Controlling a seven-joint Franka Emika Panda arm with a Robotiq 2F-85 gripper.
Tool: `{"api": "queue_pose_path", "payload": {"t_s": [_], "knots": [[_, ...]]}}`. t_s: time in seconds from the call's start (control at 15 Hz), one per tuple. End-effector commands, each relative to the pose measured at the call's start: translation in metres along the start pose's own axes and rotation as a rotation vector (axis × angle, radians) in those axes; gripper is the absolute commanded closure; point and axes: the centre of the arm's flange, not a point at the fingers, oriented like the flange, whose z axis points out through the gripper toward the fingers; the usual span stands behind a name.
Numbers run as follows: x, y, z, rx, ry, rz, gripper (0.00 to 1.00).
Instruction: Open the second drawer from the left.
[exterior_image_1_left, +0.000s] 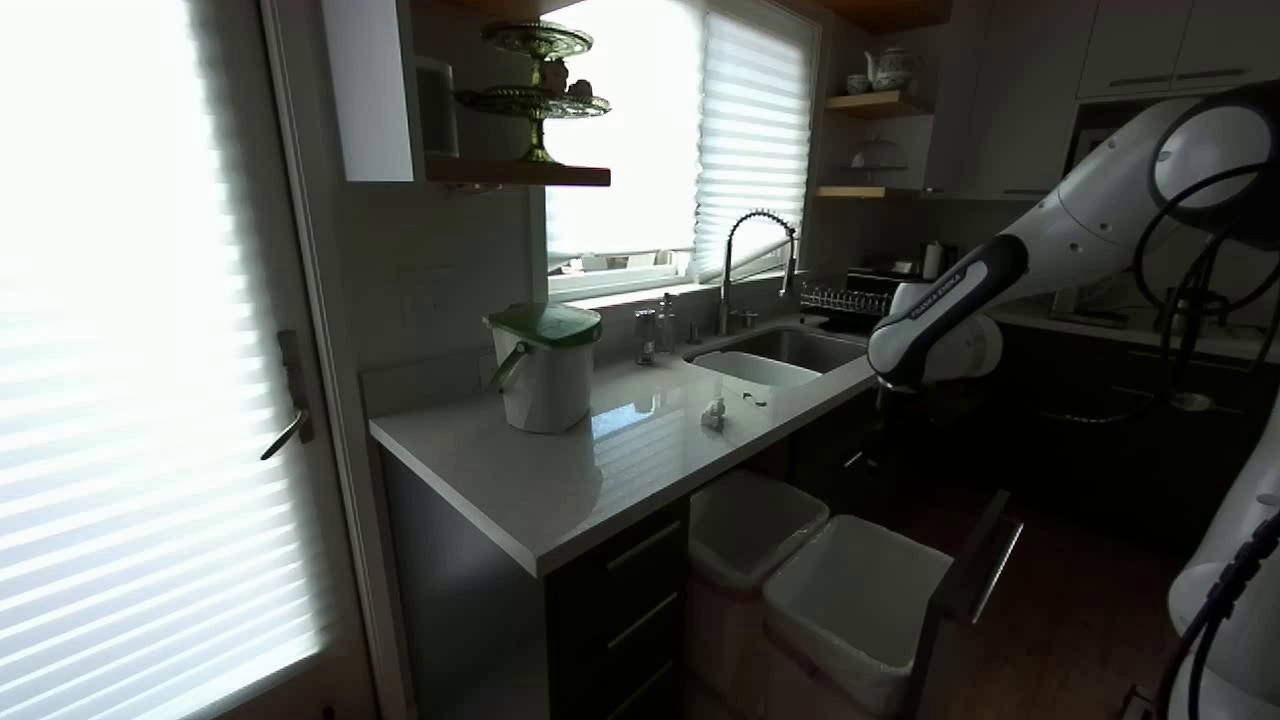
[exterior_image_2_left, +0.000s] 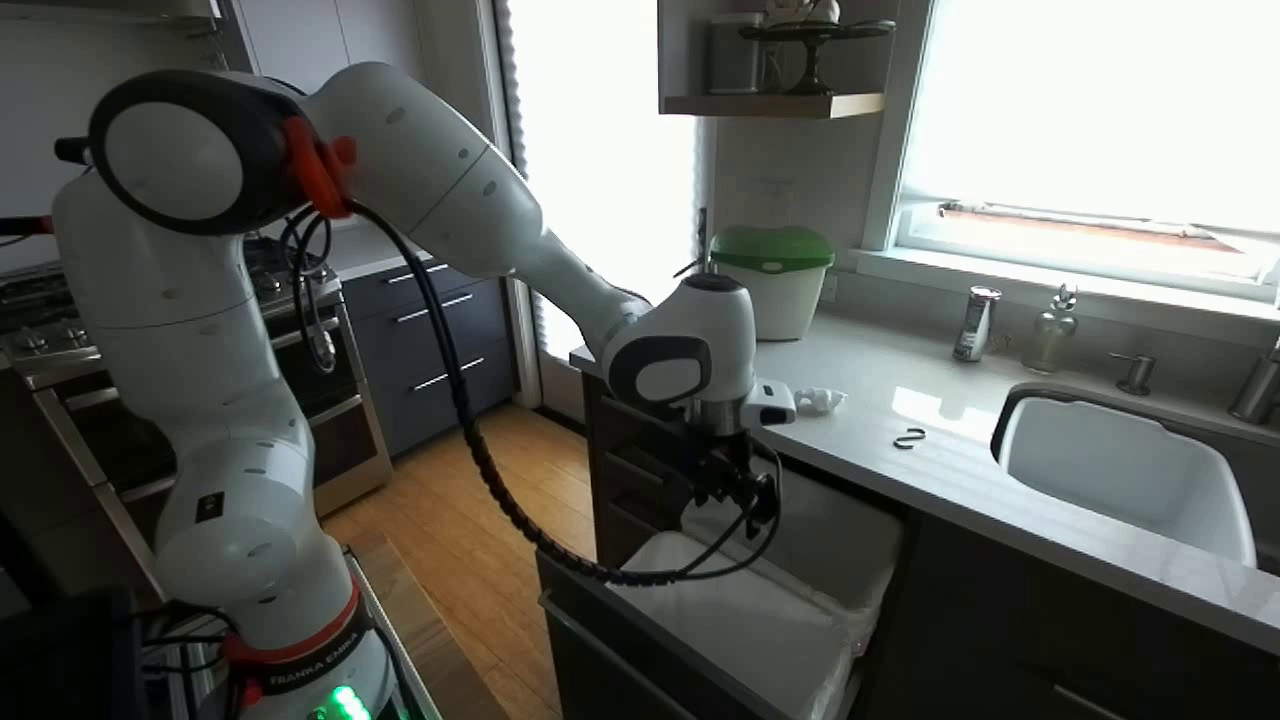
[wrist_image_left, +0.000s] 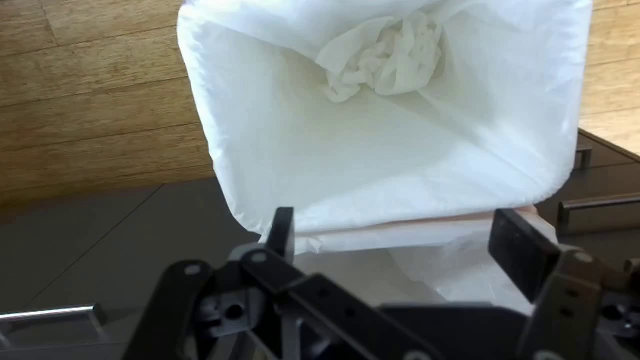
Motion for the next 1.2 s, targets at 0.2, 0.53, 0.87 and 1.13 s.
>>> {"api": "queue_pose_path", "payload": {"t_s": [0.2,0.53,0.87,1.13], "knots": [[0.006,-0.07,-0.085,0.012,0.014,0.203,0.0],[-0.013,-0.091,-0.157,-0.015,0.1,0.328,0.0],[-0.008,-0.086,-0.172,0.002,0.137,0.319,0.0],[-0.01,-0.086,-0.169,0.002,0.131,0.322,0.0]]}}
